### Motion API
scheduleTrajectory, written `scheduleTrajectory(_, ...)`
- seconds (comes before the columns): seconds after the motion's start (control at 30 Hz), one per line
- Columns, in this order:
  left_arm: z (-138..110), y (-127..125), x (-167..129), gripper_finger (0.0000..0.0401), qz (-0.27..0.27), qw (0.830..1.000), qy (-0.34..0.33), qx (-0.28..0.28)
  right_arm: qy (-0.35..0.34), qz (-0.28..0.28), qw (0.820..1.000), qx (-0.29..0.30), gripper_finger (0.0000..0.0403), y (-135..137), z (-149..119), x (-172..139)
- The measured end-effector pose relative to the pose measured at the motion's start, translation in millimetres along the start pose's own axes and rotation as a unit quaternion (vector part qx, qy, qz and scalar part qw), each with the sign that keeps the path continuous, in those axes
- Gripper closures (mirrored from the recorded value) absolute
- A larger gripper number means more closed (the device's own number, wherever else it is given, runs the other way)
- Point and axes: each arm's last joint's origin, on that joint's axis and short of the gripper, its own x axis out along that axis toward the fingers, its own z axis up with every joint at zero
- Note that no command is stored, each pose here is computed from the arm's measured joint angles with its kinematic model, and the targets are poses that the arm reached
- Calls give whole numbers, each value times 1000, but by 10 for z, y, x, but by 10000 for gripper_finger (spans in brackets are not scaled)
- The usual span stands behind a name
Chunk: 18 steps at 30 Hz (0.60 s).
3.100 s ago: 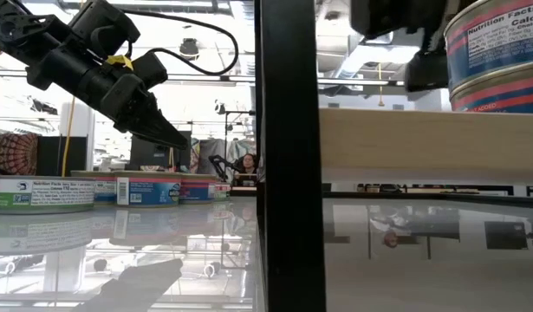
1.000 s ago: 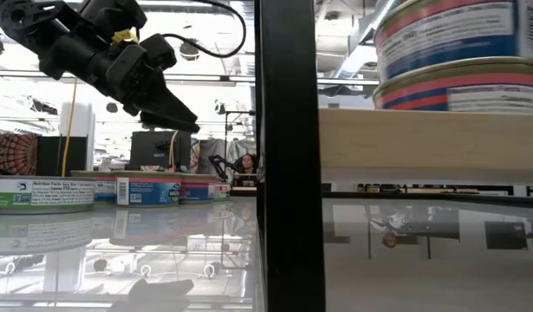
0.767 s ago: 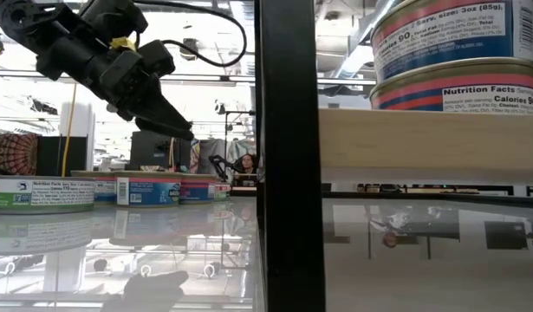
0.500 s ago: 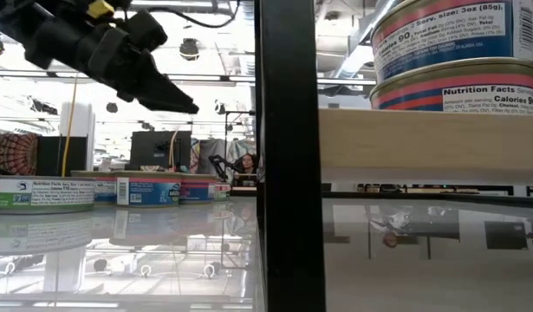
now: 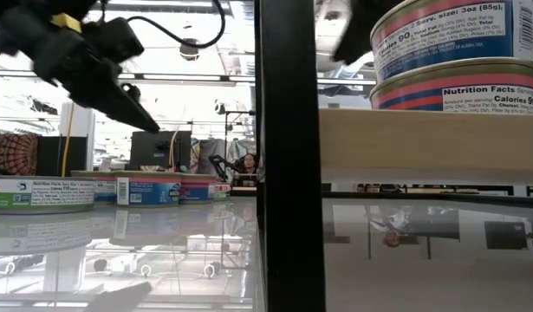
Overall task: Stack canned seafood by type on shelf
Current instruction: Put the green tuna can on the shelf
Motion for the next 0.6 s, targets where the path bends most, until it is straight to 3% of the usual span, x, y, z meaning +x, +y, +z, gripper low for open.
scheduleTrajectory(0.13,26,-216,-161,168,23,999,27,19,-53,-15,998,10,54,-97,108,235)
scheduleTrajectory(0.27,44,-409,-323,168,4,1000,30,4,-97,-33,994,33,57,-177,170,435)
scheduleTrajectory(0.43,-116,-623,-358,168,-26,997,75,-24,-107,-53,992,52,58,-256,197,624)
scheduleTrajectory(0.6,-277,-827,-334,168,-32,994,104,-13,-118,-54,990,54,58,-209,216,743)
